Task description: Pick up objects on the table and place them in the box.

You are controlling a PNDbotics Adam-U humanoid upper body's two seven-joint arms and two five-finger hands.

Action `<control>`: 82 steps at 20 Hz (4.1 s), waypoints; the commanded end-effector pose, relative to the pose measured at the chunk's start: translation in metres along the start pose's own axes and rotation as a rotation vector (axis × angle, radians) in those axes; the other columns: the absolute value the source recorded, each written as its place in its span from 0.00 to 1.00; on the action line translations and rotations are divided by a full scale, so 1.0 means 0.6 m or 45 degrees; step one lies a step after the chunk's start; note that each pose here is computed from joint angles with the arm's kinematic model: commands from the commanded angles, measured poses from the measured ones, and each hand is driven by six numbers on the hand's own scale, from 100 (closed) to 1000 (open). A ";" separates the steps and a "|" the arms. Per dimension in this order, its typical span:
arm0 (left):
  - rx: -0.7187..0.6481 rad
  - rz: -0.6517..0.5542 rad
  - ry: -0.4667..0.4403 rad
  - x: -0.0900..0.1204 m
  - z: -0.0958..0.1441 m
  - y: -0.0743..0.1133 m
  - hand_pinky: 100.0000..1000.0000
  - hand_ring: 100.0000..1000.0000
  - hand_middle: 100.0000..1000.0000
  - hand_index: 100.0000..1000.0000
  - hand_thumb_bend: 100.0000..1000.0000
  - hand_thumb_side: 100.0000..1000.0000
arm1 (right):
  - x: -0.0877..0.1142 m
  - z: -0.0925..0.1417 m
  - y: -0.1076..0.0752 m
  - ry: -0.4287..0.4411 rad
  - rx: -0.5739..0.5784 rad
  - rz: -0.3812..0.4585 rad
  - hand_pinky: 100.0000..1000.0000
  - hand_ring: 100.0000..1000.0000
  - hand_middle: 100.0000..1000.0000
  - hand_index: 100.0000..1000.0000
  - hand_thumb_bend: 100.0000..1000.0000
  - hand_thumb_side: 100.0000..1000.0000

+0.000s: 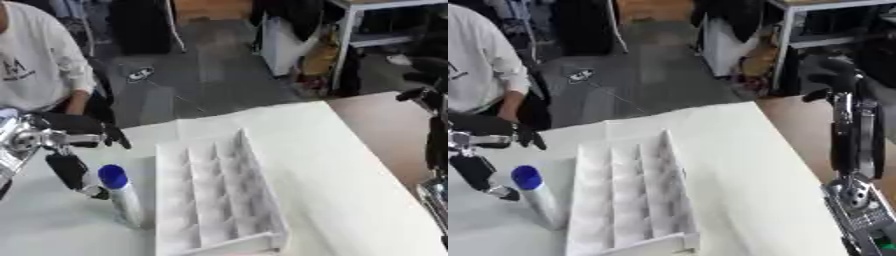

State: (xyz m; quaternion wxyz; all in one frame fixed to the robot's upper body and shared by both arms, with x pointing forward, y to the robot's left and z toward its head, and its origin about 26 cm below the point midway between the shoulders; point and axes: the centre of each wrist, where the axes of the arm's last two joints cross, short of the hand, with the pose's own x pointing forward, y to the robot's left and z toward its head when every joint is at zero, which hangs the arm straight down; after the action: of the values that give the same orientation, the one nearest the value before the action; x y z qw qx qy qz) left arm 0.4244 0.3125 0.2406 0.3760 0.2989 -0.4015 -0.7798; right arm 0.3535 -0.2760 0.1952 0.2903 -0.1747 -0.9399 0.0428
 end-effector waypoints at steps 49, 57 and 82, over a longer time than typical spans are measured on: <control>-0.068 -0.131 -0.106 -0.017 -0.028 -0.028 0.00 0.00 0.22 0.45 0.13 0.52 | 0.013 -0.020 -0.001 -0.053 0.028 -0.026 0.43 0.63 0.67 0.75 0.00 0.87; -0.080 -0.073 -0.086 -0.020 -0.023 -0.025 0.00 0.00 0.18 0.44 0.14 0.45 | 0.010 -0.017 -0.002 -0.042 0.026 -0.027 0.43 0.63 0.67 0.75 0.00 0.86; 0.654 -0.021 -0.458 0.037 0.029 0.089 0.00 0.00 0.20 0.45 0.08 0.55 | 0.006 -0.013 -0.003 -0.020 0.026 -0.032 0.43 0.63 0.67 0.75 0.00 0.87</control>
State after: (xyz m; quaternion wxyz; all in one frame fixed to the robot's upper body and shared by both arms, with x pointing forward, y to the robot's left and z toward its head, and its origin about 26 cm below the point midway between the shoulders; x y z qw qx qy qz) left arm 0.4185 0.2822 0.2766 0.2316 0.2387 -0.6240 -0.7071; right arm 0.3553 -0.2743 0.1958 0.2964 -0.1568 -0.9410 0.0463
